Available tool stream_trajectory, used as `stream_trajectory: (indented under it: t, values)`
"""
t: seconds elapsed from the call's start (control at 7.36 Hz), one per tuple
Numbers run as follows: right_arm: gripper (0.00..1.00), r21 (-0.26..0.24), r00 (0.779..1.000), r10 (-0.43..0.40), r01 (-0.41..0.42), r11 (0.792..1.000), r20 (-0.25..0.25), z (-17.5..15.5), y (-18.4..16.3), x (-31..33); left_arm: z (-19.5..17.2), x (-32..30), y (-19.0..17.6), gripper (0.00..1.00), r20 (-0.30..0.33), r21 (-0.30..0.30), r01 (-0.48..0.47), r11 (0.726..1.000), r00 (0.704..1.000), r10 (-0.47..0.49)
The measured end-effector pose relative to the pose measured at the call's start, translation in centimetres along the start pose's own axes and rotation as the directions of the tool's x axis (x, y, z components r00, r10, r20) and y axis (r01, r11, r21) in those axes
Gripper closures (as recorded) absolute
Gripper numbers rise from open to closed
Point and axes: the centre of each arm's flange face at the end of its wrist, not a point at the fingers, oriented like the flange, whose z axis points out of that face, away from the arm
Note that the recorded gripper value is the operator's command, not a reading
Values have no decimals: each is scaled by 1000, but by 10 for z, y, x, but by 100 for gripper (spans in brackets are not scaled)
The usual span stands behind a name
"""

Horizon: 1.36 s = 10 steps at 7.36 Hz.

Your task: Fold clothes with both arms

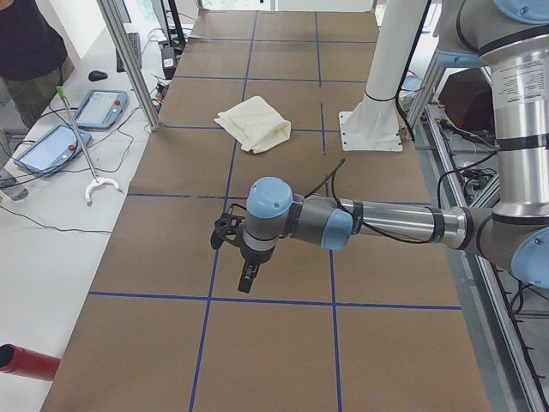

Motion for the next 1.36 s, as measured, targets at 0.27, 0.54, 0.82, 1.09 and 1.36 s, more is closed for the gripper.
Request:
stream_trajectory:
  t: [0.27,0.54,0.82,1.09,1.36]
  values:
    - [0,2,1000,1,-1,1000,-1,5,0,6,0,0,0,0,1,0,0,1000,1000,0]
    - [0,2,1000,5,-5,1000,-1,6,-1,7,0,0,0,0,-2,0,11,1000,1000,-11]
    - [0,1,998,58,-58,998,2,7,-1,7,-2,5,-1,0,-34,4,118,993,992,-118]
    - [0,-3,993,114,-114,993,7,10,-1,10,-4,8,0,0,-47,4,199,980,979,-199]
    - [0,-6,992,126,-126,992,9,12,-1,11,-4,8,1,0,-47,4,215,977,976,-215]
